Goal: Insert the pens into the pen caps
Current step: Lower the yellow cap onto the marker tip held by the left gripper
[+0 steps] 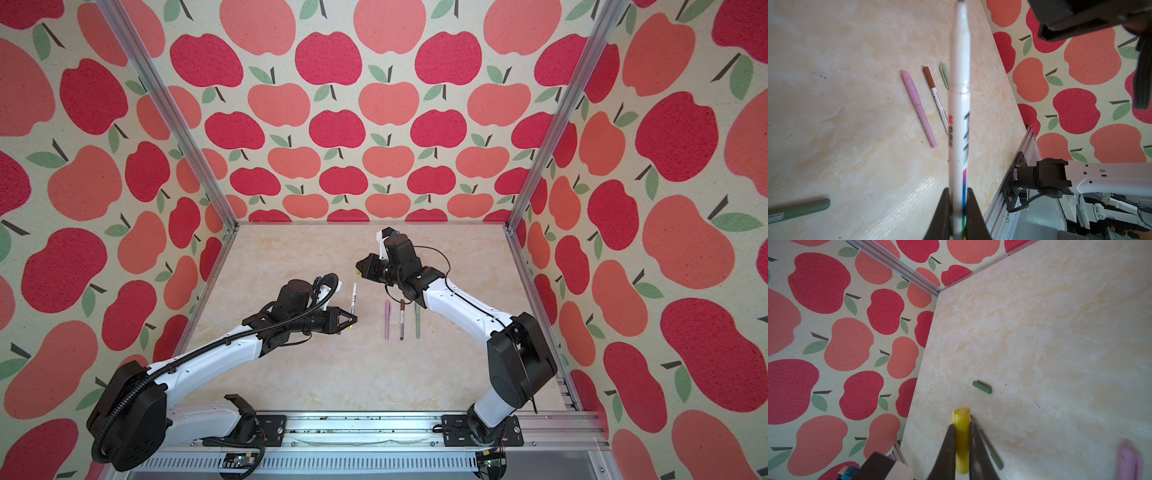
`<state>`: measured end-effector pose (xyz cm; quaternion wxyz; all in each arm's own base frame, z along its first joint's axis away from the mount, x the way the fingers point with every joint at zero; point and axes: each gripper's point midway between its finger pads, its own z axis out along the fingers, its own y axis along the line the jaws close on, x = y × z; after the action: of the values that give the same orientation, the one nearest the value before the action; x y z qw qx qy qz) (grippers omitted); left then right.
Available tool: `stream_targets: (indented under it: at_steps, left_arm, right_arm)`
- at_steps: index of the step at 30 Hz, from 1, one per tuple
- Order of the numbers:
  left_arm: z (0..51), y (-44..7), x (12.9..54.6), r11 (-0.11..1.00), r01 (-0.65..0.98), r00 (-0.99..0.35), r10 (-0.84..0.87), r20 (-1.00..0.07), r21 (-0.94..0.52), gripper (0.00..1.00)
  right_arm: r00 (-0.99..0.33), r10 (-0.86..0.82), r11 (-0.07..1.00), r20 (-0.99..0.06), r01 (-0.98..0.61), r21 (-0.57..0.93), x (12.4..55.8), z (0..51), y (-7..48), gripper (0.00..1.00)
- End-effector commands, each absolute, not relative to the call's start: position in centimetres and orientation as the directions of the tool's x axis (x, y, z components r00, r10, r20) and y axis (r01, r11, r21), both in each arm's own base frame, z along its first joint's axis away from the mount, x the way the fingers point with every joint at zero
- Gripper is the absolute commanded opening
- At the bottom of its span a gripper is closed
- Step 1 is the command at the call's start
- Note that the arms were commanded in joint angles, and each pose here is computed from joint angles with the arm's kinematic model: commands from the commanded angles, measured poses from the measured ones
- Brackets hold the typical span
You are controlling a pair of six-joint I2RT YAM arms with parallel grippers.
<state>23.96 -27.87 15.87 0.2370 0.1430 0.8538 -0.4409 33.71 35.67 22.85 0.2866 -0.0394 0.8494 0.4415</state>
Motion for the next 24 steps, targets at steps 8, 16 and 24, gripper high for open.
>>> stream_targets:
  at_steps: [8,16,24]
  left_arm:
    - [16.93,-28.5,24.62,0.56,0.48,-0.829,0.038,-0.558,-0.676,0.0]
    - [16.95,-28.36,24.71,0.568,0.478,-0.827,0.033,-0.562,-0.67,0.0]
    - [17.22,-28.15,24.86,0.574,0.479,-0.82,0.023,-0.572,-0.664,0.0]
  right_arm:
    - [-0.859,0.171,0.581,-0.483,-0.308,0.754,33.21,21.68,36.25,0.08]
    - [-0.863,0.168,0.576,-0.477,-0.307,0.758,32.98,21.6,36.3,0.08]
    - [-0.866,0.166,0.578,-0.472,-0.302,0.758,32.85,21.22,36.21,0.08]
